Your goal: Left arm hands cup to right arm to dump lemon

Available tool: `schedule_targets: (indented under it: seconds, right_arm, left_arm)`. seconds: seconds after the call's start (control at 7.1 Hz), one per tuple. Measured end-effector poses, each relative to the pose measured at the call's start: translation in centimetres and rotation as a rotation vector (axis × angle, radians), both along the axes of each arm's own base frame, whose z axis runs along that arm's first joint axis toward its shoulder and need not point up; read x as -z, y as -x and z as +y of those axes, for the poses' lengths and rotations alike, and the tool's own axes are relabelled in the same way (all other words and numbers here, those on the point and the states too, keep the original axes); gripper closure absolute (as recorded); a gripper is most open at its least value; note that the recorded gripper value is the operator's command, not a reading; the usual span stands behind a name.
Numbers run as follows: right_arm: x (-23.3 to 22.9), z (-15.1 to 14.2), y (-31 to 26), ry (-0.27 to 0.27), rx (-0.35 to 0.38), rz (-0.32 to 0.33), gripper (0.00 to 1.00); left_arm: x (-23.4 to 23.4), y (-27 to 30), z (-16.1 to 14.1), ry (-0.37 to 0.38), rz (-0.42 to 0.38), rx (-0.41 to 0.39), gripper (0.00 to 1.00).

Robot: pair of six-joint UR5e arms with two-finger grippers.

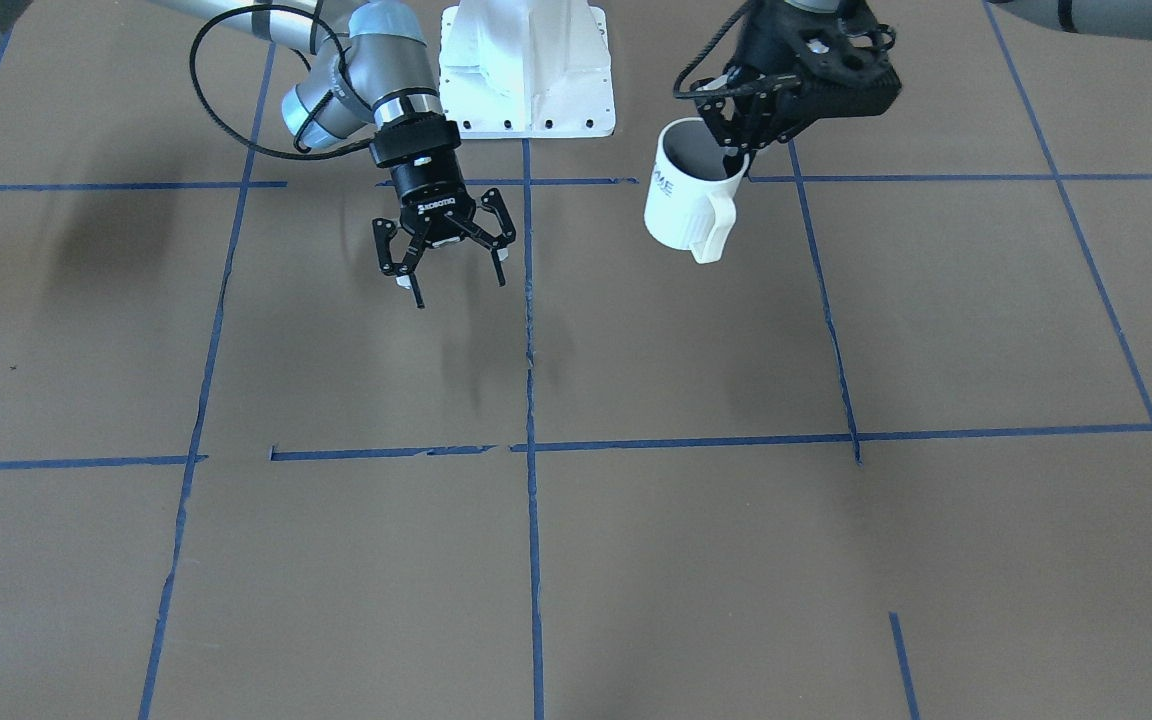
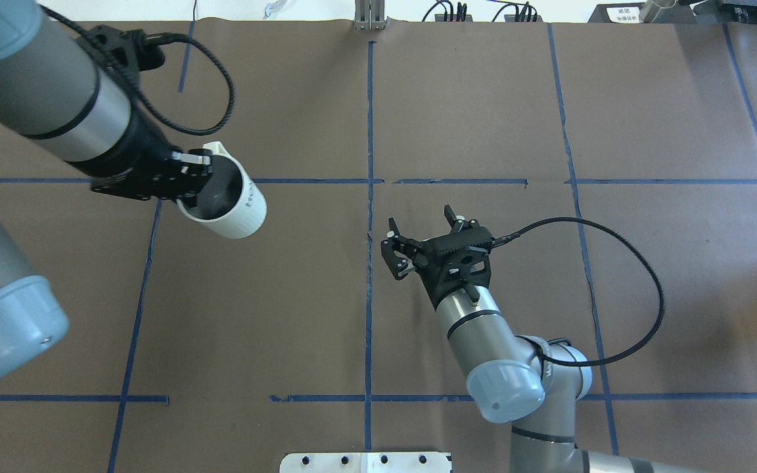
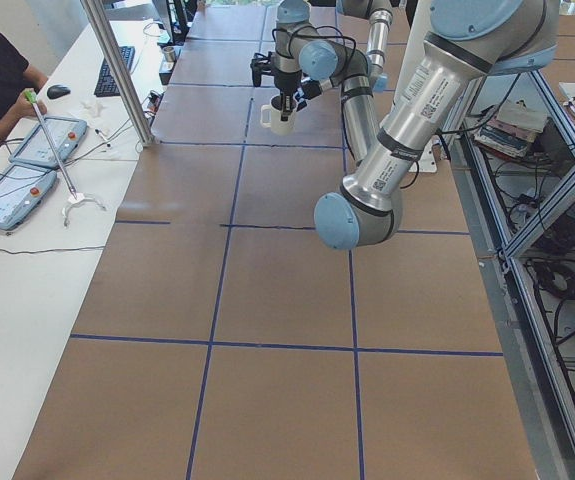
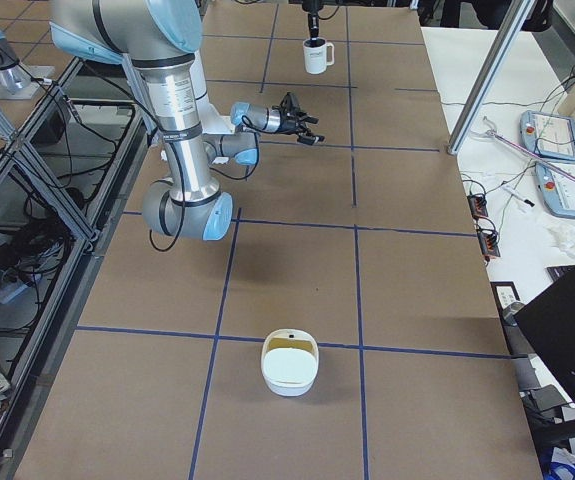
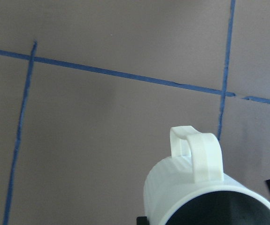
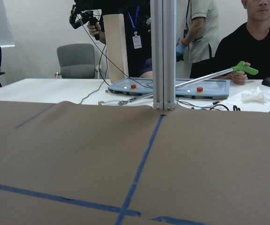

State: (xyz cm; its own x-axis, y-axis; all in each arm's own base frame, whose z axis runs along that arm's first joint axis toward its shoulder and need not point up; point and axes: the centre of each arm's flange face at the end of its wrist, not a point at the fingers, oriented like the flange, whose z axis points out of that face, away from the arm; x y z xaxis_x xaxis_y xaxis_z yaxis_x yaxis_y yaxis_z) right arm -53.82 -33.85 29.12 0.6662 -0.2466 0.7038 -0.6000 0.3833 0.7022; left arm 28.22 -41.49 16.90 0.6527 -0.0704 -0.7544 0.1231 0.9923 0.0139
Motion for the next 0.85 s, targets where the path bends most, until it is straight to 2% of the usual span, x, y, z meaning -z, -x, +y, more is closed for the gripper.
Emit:
schedule_targets:
  seconds: [0.28,0.56,0.7,0.85]
  right_arm:
    - [-4.7,-2.8,-6.9,0.044,0.069,0.040,0.00]
    - [-8.5,-5.6,-14.8,0.119,0.164,0.068,0.00]
    - [-10.6,-7.5,-19.2,0.182,0.235,0.076,0.00]
    - [-12.9,-10.5,-25.8,0.287,0.341,0.075,0.00]
  left_arm:
    - [-7.2,5.5,-0.2,-0.076,-0.097,-0.071,1.00]
    - [-12.9,9.6,-1.0,-0.124,-0.159,-0.115,1.00]
    - [-16.1,10.7,-1.6,-0.143,-0.172,-0.126,1.00]
    - [-19.9,11.9,-2.6,-0.160,-0.173,-0.128,1.00]
